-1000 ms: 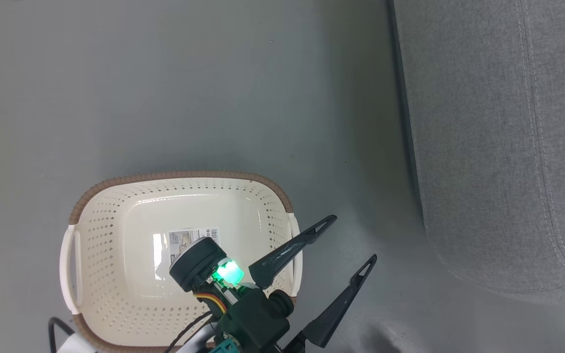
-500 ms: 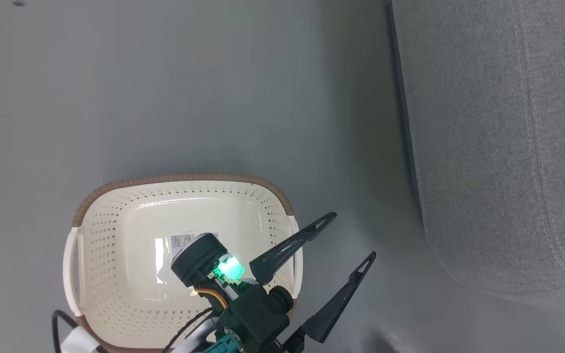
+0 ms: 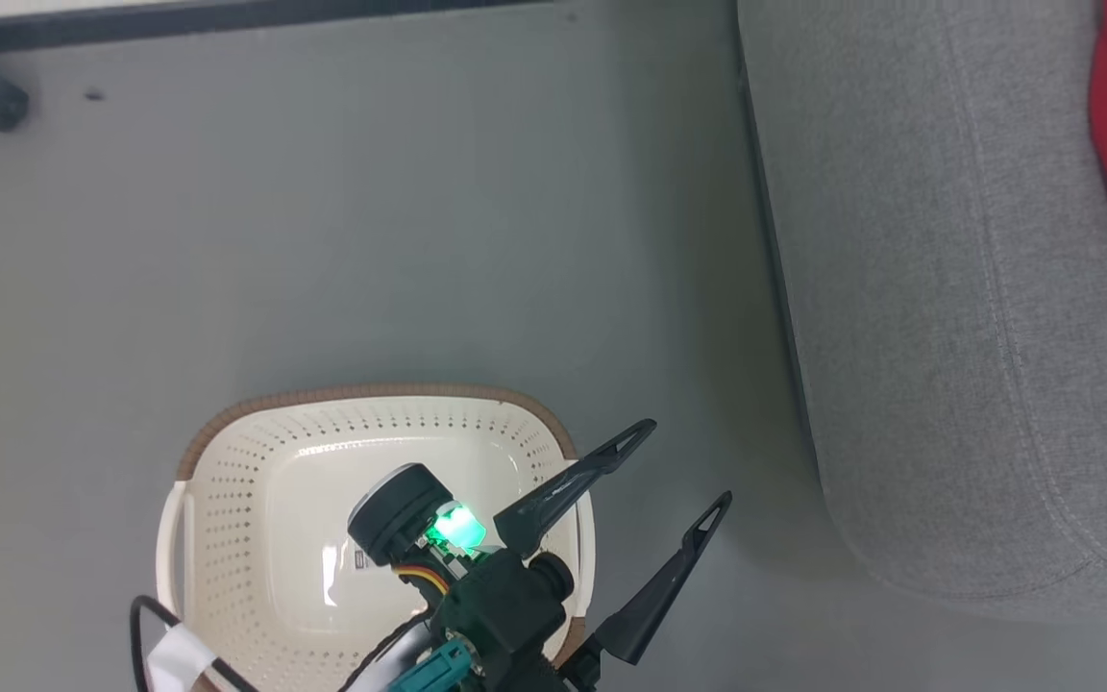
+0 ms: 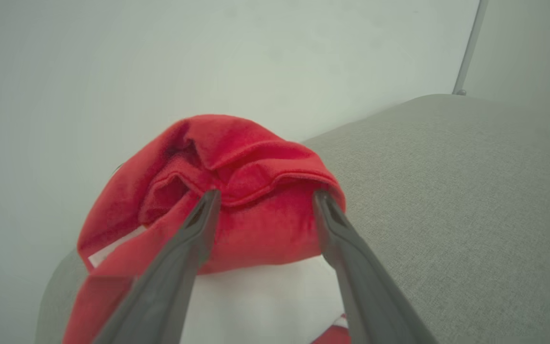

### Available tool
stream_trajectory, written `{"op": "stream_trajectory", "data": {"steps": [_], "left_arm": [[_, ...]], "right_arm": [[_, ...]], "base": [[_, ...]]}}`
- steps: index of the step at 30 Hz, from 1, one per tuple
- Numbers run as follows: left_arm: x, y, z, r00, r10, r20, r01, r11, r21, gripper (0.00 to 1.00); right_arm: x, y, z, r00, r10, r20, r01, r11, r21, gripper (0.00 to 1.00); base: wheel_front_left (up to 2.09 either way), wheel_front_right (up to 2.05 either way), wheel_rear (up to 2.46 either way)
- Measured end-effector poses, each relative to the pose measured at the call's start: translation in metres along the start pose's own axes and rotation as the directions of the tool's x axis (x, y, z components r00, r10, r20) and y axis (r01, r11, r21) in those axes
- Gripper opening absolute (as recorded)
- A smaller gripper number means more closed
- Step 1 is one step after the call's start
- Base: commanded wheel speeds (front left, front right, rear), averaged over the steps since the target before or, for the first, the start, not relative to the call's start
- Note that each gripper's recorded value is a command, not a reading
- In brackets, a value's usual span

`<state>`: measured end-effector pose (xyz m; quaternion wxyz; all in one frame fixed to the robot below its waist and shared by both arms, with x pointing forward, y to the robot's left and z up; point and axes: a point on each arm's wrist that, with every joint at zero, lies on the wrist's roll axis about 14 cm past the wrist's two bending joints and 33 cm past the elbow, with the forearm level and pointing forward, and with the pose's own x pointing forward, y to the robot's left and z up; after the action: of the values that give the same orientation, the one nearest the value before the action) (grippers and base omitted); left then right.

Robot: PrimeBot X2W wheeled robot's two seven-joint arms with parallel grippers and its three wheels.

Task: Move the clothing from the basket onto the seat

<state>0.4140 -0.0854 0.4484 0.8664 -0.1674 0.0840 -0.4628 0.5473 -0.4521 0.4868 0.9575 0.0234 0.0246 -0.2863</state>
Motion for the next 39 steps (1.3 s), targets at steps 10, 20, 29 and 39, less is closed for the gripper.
{"op": "stream_trajectory", "data": {"steps": [10, 20, 29, 39], "left_arm": [[-0.008, -0.01, 0.025, 0.998, 0.04, 0.052, -0.042, 0.998, 0.046, 1.0], [-0.035, -0.012, 0.044, 0.983, 0.159, 0.097, -0.167, 0.983, 0.082, 1.0], [-0.068, -0.016, 0.062, 0.947, 0.28, 0.155, -0.295, 0.952, 0.086, 1.0], [-0.106, -0.015, 0.076, 0.898, 0.389, 0.207, -0.418, 0.901, 0.118, 1.0]], "right_arm": [[-0.039, 0.0, -0.006, 0.998, 0.049, -0.031, -0.049, 0.999, 0.005, 1.0], [-0.092, 0.026, -0.014, 0.983, 0.176, -0.045, -0.175, 0.984, 0.02, 1.0], [-0.152, 0.055, -0.008, 0.951, 0.308, -0.005, -0.307, 0.95, 0.059, 1.0], [-0.218, 0.094, -0.004, 0.889, 0.456, 0.045, -0.458, 0.884, 0.088, 1.0]], "base": [[0.0, 0.0, 0.0], [0.0, 0.0, 0.0], [0.0, 0.0, 0.0], [0.0, 0.0, 0.0]]}}
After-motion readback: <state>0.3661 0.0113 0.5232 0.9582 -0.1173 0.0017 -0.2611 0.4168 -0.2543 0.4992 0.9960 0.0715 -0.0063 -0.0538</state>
